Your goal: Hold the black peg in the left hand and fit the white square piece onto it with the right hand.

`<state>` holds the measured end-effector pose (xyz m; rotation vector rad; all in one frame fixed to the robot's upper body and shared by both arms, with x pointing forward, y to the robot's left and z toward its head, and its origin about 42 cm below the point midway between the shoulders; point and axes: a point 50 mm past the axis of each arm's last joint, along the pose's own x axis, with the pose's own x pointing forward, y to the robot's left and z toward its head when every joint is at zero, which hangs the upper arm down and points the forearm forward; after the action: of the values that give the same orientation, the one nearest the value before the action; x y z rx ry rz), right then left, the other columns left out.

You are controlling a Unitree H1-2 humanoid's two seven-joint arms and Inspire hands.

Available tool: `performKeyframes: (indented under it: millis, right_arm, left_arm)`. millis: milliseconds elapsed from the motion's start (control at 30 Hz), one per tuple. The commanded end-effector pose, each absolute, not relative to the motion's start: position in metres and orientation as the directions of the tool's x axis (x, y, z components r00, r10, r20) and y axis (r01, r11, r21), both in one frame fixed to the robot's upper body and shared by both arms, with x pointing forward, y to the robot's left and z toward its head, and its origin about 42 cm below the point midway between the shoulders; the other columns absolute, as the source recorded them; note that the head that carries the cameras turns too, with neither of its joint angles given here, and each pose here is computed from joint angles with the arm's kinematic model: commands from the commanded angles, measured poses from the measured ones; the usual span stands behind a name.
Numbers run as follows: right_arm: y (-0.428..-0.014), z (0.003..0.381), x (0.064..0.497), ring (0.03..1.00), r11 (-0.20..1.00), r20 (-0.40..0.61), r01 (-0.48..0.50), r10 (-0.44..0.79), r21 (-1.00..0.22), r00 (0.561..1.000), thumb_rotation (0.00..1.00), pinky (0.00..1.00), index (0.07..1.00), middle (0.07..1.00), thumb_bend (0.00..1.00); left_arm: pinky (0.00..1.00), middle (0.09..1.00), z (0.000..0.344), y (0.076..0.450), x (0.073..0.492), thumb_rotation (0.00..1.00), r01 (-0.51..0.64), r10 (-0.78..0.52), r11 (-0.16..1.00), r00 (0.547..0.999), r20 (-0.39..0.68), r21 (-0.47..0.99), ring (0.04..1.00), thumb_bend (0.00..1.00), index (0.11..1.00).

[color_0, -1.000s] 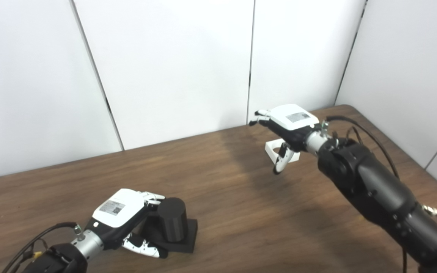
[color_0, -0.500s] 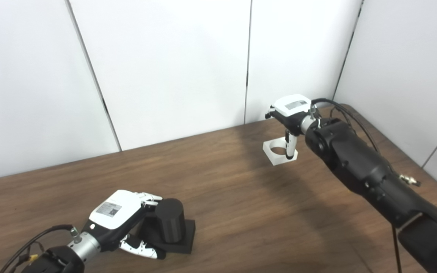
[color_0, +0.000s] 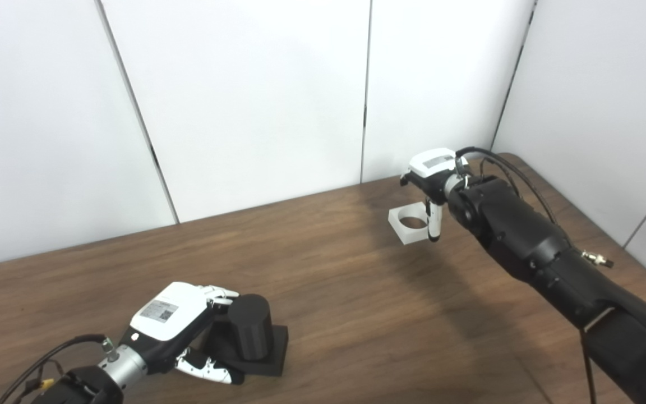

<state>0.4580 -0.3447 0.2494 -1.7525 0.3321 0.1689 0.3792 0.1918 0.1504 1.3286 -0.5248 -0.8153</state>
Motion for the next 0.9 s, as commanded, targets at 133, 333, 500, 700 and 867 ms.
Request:
performKeyframes:
  millis: [133, 333, 500, 700, 867]
  right_arm:
    - [-0.348, 0.272, 0.464, 0.923, -0.178, -0.244, -0.262, -0.115, -0.949, 0.963, 0.13, 0.89, 0.846, 0.937, 0.87]
    - [-0.347, 0.272, 0.464, 0.926, -0.172, -0.259, -0.273, -0.103, -0.946, 0.960, 0.12, 0.88, 0.850, 0.939, 0.86]
    - [-0.347, 0.269, 0.465, 0.922, -0.147, -0.282, -0.294, -0.093, -0.945, 0.955, 0.11, 0.89, 0.840, 0.932, 0.85]
    - [-0.345, 0.260, 0.469, 0.906, -0.150, -0.309, -0.319, -0.090, -0.936, 0.947, 0.13, 0.87, 0.773, 0.911, 0.82]
    - [-0.345, 0.254, 0.472, 0.899, -0.153, -0.322, -0.332, -0.085, -0.931, 0.943, 0.16, 0.85, 0.724, 0.892, 0.79]
  left_arm:
    - [0.76, 0.813, 0.122, 0.210, 0.363, 0.06, 0.295, -0.748, -0.128, 0.598, -0.287, 0.947, 0.820, 0.52, 0.489]
    - [0.76, 0.818, 0.123, 0.210, 0.364, 0.06, 0.292, -0.744, -0.132, 0.602, -0.290, 0.947, 0.826, 0.52, 0.489]
    - [0.75, 0.816, 0.123, 0.210, 0.364, 0.06, 0.286, -0.747, -0.125, 0.603, -0.280, 0.950, 0.823, 0.52, 0.489]
    - [0.76, 0.817, 0.122, 0.211, 0.364, 0.06, 0.290, -0.744, -0.124, 0.605, -0.282, 0.949, 0.823, 0.52, 0.489]
    - [0.75, 0.817, 0.124, 0.212, 0.363, 0.06, 0.286, -0.745, -0.121, 0.607, -0.277, 0.951, 0.822, 0.52, 0.489]
